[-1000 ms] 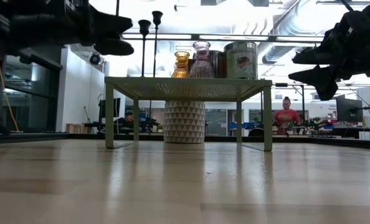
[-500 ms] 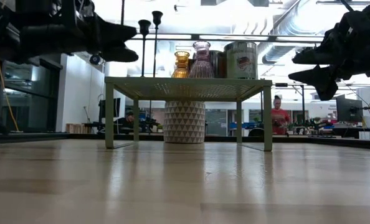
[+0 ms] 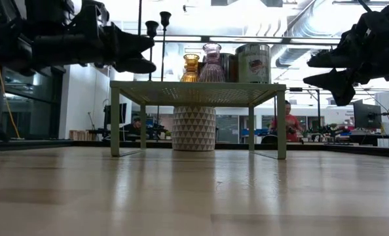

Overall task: Pick & Place candle stick holders
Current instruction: Put the black candle holder on the shelf

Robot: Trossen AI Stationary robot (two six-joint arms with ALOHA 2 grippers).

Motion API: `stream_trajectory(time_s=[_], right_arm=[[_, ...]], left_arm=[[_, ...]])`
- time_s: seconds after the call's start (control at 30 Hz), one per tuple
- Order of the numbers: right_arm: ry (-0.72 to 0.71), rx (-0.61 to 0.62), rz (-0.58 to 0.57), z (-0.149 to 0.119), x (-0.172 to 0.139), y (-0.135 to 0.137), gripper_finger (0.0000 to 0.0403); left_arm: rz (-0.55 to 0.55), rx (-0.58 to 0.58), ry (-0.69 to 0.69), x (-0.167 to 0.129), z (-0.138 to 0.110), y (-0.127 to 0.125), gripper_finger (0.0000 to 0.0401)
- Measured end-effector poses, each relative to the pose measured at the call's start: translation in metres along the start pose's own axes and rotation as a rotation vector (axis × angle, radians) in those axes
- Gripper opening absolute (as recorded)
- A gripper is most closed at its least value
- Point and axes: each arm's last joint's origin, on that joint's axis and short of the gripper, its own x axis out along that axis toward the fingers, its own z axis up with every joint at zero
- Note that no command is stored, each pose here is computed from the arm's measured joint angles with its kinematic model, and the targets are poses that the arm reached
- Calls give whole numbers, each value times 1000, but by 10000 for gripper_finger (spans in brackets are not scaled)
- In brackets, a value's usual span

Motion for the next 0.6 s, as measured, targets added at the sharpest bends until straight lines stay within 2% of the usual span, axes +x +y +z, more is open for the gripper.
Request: stream_trajectory(time_s=[0.6], right_arm=[[0, 0, 0, 0, 0, 0, 206]], left_arm=[[46, -20, 46, 7, -18, 5, 3]])
